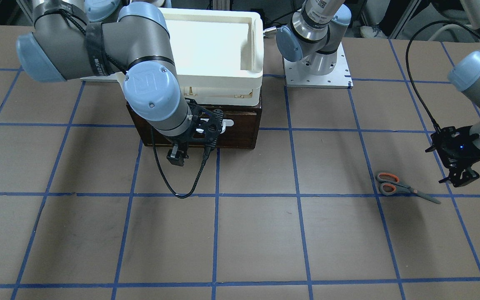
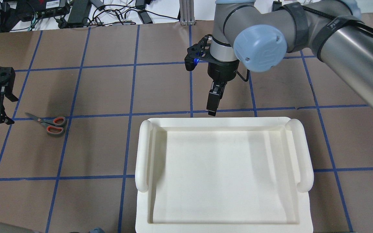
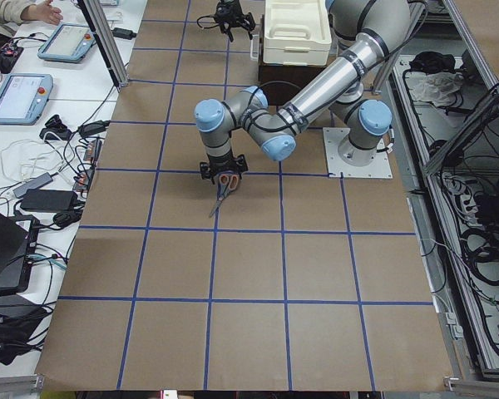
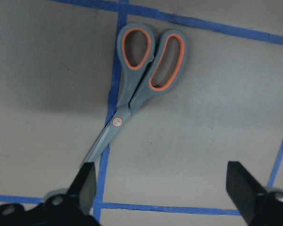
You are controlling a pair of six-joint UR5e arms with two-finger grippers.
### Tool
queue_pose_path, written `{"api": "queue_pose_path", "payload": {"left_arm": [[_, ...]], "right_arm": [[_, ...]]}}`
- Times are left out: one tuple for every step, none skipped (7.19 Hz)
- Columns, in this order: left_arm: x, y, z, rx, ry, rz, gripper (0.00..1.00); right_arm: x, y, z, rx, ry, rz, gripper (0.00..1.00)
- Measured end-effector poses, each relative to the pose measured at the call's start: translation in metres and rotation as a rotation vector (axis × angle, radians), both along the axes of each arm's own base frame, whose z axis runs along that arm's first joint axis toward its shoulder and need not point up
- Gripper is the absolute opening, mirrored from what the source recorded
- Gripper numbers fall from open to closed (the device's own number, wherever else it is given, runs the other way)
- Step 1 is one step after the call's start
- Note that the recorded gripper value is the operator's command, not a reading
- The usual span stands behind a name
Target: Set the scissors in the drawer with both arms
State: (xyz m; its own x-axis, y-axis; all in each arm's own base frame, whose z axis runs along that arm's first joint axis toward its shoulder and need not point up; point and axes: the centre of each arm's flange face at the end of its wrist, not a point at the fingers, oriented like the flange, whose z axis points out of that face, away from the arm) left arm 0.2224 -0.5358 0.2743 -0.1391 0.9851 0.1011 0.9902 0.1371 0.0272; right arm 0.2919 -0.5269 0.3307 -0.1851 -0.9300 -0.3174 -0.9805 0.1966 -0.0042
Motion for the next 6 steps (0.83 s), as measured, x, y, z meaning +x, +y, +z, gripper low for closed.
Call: {"api": "queue_pose_path", "payload": {"left_arm": [[0.006, -0.003, -0.018, -0.002, 0.036, -0.066, 1.00], [0.009, -0.002, -0.036, 0.007, 0.066, -0.128, 1.00], [0.010, -0.001, -0.052, 0.007, 0.078, -0.194, 1.00], [0.011, -0.002, -0.066, -0.006, 0.073, -0.260, 1.00], [0.011, -0.002, -0.076, -0.007, 0.061, -0.299, 0.99], [0.009, -0.002, -0.081, -0.001, 0.048, -0.322, 0.99]], "right_arm": [[0.004, 0.000, -0.010, 0.013, -0.022, 0.106, 0.97], [0.007, 0.001, -0.018, 0.022, -0.040, 0.201, 0.91], [0.009, 0.001, -0.024, 0.029, -0.047, 0.252, 0.90], [0.011, 0.002, -0.027, 0.035, -0.047, 0.273, 0.89], [0.013, 0.003, -0.028, 0.038, -0.046, 0.279, 0.89], [0.014, 0.004, -0.031, 0.041, -0.044, 0.282, 0.88]]}}
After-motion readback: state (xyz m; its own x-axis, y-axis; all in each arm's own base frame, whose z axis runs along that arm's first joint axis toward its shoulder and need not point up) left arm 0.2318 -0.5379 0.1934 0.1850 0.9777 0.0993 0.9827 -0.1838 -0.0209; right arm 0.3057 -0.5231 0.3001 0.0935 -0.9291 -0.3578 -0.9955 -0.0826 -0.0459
